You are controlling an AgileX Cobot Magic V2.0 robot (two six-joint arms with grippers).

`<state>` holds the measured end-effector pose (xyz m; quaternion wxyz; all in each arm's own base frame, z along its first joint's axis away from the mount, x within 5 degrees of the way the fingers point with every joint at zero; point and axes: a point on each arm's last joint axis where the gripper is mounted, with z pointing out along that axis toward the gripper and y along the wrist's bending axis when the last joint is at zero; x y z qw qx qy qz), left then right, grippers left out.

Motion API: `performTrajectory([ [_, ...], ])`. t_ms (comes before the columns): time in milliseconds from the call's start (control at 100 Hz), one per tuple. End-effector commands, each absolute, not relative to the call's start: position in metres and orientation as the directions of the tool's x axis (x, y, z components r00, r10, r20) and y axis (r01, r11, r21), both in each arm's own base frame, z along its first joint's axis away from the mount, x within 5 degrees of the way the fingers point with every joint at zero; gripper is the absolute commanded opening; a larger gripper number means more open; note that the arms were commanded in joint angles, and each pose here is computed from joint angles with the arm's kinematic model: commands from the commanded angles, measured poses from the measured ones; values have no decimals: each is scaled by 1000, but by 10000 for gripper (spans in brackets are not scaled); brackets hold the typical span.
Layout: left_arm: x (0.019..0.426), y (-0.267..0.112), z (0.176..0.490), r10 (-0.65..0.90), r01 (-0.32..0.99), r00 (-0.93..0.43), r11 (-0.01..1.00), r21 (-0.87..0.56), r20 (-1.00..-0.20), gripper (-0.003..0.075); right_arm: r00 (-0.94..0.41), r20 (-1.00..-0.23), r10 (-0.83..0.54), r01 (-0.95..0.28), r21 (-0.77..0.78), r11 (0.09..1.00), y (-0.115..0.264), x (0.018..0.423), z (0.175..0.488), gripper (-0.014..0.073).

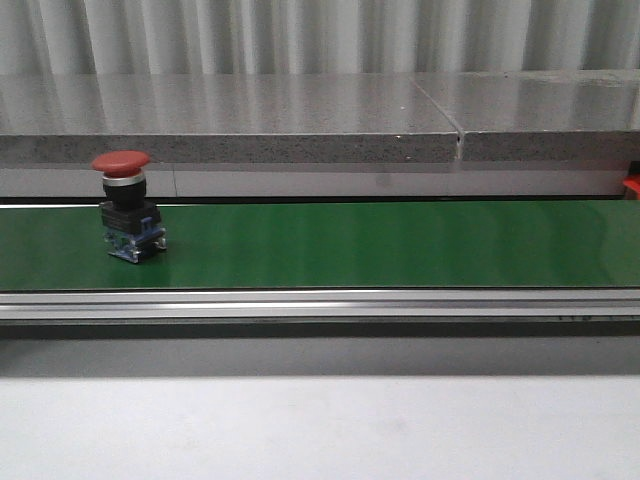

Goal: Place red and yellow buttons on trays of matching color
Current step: 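Grasp a yellow-capped button on the table with the left gripper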

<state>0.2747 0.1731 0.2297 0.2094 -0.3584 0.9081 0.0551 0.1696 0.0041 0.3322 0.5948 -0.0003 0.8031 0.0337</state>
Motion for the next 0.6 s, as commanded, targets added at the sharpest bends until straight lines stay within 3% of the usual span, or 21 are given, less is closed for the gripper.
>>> performTrajectory([
  [0,272,166,268,-594,-660,-603,747,-85,-533,-21,-194,-980,34,-32,41,999,3,170,349,-125],
  [270,266,112,316,-405,-485,-647,872,-61,-646,-21,-194,-980,34,-32,41,999,3,170,349,-125],
  [590,288,48,325,-142,-203,-769,979,27,-623,-21,-194,-980,34,-32,41,999,3,170,349,-125],
])
